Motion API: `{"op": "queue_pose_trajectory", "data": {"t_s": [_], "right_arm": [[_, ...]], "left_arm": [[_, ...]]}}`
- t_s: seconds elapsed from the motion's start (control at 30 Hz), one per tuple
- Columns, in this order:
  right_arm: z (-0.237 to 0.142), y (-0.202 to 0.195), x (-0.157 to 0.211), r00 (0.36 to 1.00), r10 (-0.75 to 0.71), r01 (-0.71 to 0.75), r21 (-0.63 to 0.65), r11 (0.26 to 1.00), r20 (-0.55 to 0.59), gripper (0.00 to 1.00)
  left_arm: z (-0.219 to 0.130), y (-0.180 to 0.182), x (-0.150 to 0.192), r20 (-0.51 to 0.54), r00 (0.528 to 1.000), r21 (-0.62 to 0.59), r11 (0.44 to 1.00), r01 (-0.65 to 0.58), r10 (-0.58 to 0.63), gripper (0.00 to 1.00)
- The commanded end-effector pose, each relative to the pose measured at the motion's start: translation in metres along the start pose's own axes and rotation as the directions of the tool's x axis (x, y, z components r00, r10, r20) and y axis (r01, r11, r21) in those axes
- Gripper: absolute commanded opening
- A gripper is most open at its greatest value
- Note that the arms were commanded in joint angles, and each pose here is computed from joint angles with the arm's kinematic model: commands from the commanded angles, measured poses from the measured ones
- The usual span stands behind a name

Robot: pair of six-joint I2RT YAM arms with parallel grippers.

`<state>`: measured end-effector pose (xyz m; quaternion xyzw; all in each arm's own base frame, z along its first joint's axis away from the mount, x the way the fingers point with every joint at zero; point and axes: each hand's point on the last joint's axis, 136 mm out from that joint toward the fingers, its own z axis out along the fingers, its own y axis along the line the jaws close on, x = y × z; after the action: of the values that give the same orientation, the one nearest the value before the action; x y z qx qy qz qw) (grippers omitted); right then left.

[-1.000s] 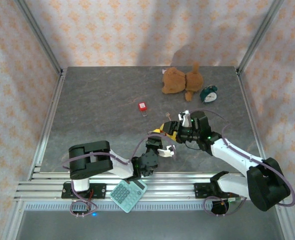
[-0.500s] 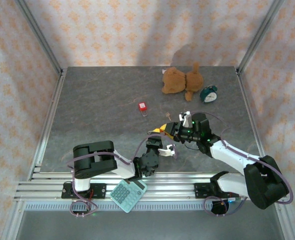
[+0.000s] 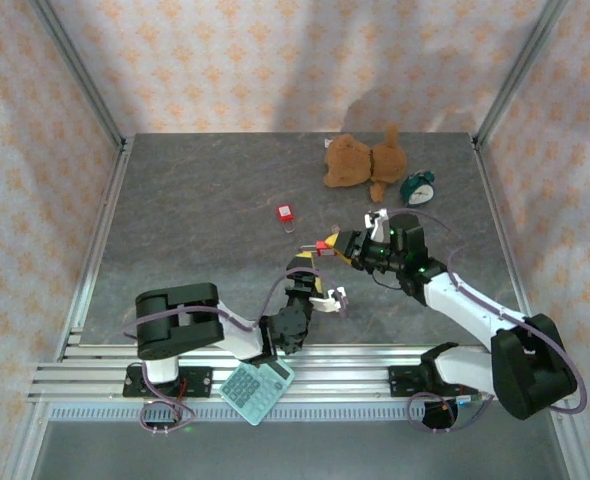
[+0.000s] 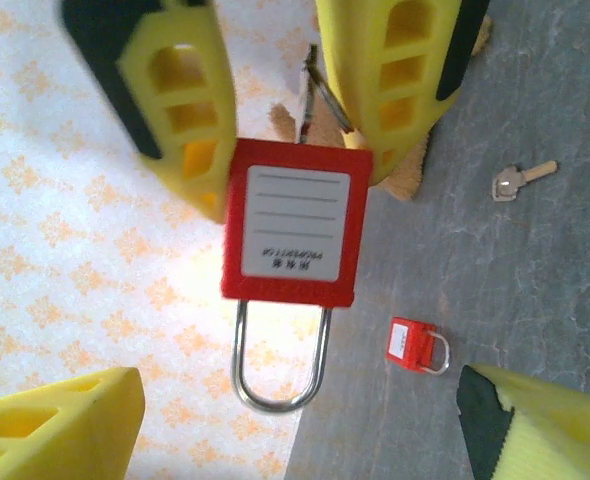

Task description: Unlock with the key

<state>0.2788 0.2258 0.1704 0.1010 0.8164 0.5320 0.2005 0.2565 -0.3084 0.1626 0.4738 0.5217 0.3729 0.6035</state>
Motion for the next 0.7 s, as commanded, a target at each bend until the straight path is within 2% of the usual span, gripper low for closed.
{"op": "queue_pose_trajectory", "data": {"t_s": [0.0, 0.3, 0.4, 0.43, 0.53, 0.6, 0.67], "right_arm": [[0.003, 0.013, -0.018, 0.997, -0.060, 0.060, -0.022, 0.998, 0.039, 0.21], [0.003, 0.011, -0.032, 0.991, -0.115, 0.114, 0.016, 0.993, 0.068, 0.20], [0.003, 0.004, -0.033, 0.987, -0.141, 0.138, 0.049, 0.989, 0.070, 0.20], [0.003, 0.002, -0.034, 0.986, -0.149, 0.145, 0.058, 0.988, 0.072, 0.20], [0.002, -0.001, -0.033, 0.984, -0.164, 0.158, 0.075, 0.985, 0.072, 0.19], [0.001, -0.003, -0.034, 0.983, -0.168, 0.162, 0.087, 0.983, 0.079, 0.19], [0.000, -0.004, -0.033, 0.981, -0.174, 0.167, 0.089, 0.982, 0.080, 0.19]], "left_arm": [[-0.007, 0.014, 0.004, -0.019, 0.997, -0.012, 0.997, 0.078, -0.079, 0.85], [-0.015, 0.026, 0.015, -0.031, 0.979, 0.021, 0.980, 0.200, -0.199, 0.90], [-0.020, 0.025, 0.020, -0.038, 0.968, 0.097, 0.963, 0.251, -0.248, 0.90], [-0.022, 0.021, 0.025, -0.052, 0.971, 0.157, 0.958, 0.240, -0.234, 0.89], [-0.026, 0.023, 0.033, -0.092, 0.909, 0.337, 0.846, 0.412, -0.406, 0.80], [-0.028, 0.039, 0.040, -0.098, 0.845, 0.370, 0.769, 0.522, -0.526, 0.77], [-0.032, 0.053, 0.041, -0.084, 0.805, 0.408, 0.717, 0.565, -0.587, 0.77]]}}
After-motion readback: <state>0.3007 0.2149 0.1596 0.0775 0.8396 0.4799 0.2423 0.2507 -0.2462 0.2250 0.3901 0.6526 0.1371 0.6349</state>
